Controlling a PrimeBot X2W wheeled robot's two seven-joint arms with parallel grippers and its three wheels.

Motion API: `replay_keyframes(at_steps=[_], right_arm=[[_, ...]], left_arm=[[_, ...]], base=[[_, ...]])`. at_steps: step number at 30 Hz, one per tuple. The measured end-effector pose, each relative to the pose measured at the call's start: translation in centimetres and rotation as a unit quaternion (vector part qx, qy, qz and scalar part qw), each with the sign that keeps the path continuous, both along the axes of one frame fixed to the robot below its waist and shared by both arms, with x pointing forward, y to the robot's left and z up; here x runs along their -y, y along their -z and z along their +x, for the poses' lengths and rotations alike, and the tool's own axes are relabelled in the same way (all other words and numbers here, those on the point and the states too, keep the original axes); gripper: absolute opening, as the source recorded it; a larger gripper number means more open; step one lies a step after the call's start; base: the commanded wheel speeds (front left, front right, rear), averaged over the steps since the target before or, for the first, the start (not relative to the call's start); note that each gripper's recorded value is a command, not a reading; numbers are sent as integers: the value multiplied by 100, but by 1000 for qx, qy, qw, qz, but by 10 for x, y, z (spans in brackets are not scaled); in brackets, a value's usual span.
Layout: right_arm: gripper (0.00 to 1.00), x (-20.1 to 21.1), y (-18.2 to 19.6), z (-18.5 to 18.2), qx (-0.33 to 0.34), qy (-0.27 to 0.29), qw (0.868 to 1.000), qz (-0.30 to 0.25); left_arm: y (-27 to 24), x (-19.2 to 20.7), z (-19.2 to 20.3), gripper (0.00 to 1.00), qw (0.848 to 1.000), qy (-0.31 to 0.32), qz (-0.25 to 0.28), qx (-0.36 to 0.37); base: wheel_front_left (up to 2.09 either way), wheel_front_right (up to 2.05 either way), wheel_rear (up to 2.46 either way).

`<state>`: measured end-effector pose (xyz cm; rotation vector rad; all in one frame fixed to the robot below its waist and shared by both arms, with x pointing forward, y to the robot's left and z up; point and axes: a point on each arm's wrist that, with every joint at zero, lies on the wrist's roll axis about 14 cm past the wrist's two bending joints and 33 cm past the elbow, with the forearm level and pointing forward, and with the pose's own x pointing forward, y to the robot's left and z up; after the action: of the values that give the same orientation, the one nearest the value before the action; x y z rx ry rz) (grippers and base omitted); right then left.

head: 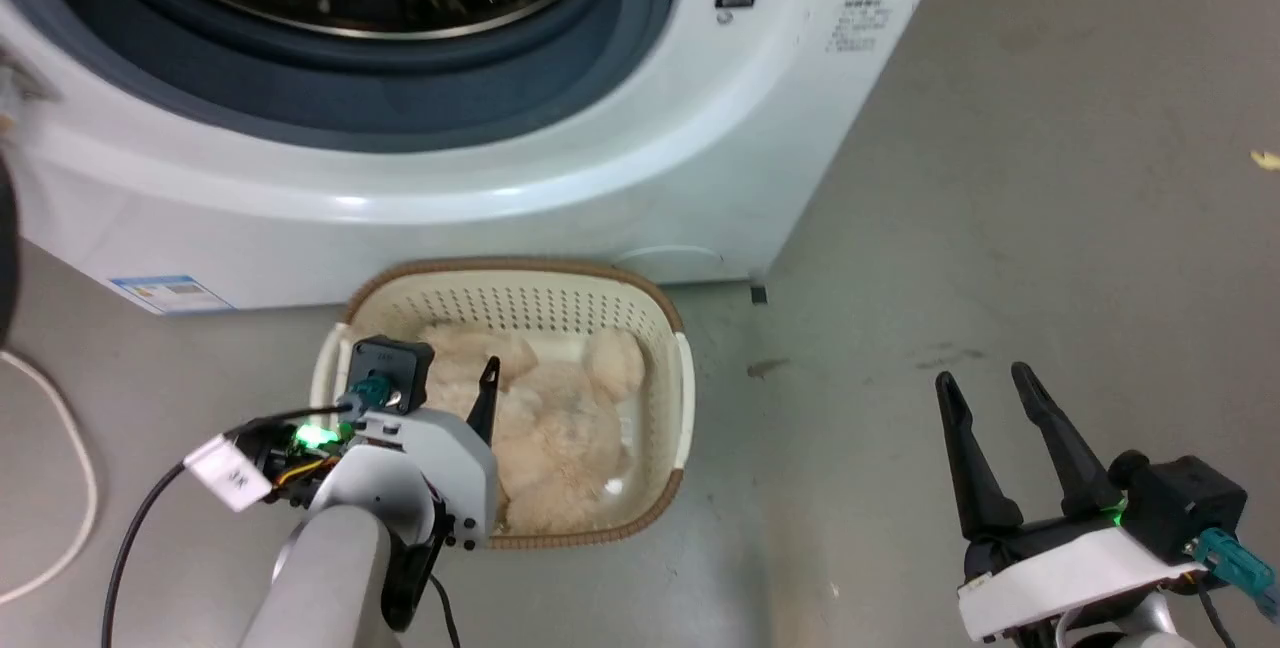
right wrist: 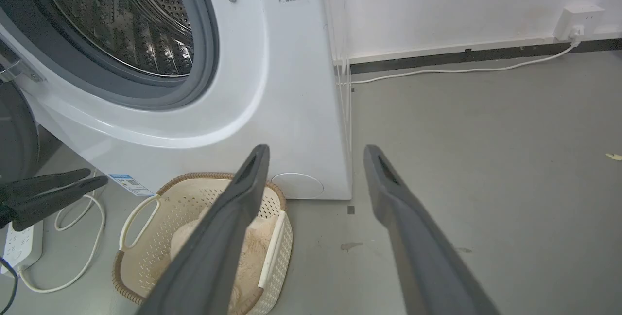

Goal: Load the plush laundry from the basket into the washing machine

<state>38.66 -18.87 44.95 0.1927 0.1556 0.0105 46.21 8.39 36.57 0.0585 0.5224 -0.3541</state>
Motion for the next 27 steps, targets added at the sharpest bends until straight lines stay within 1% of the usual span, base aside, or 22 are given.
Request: replay_keyframes(at_steps=[9,14,21,27], right_arm=[[100,5,22,4,-25,14,999,17],[100,6,34,7,-38,20,999,24],[100,9,54,8,-61,29,997,34],[100,10,68,9,-77,37,995,44]], left_arm=[[53,11,8,100,996,26,25,-86],[81,13,11,100,990,25,34,-133],[120,13,13,100,979,32,62,-191],[152,13,8,100,964,32,86,-248]], base=[[0,0,0],[0,0,0],[0,0,0],[0,0,0]])
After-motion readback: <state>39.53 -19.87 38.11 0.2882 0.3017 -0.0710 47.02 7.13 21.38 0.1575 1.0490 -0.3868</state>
